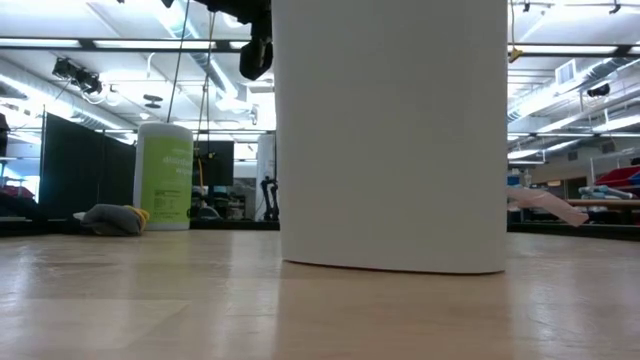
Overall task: Place trash/remove bag and relplace
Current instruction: Insert the blue trash bag into the white trash bin
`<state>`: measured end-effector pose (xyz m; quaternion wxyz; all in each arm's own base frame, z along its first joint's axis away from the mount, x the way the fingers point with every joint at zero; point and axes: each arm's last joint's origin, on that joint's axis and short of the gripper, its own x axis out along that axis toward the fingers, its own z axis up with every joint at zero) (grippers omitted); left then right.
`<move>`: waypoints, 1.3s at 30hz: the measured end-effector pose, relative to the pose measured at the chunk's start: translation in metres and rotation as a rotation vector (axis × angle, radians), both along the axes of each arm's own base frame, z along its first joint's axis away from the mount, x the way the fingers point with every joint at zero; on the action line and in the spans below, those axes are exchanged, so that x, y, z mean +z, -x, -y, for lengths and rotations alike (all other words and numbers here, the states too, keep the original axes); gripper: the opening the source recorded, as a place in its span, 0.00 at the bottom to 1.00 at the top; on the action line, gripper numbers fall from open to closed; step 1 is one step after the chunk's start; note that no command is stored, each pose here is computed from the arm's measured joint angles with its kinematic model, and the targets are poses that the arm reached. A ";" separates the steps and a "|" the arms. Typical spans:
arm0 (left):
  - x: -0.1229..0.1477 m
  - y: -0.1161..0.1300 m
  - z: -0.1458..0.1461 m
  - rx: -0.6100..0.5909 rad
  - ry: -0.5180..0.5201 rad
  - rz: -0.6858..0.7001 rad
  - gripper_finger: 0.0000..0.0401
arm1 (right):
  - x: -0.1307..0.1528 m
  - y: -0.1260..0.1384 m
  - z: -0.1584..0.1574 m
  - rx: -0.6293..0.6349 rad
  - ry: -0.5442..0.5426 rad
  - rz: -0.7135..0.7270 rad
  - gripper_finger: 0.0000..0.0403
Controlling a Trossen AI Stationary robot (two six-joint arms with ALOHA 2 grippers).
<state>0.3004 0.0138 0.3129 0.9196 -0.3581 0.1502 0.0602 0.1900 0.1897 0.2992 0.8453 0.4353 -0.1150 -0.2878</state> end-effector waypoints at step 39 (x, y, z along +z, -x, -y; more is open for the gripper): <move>-0.025 0.002 0.005 -0.016 -0.046 0.043 0.08 | 0.008 -0.024 -0.003 0.152 0.194 -0.239 0.00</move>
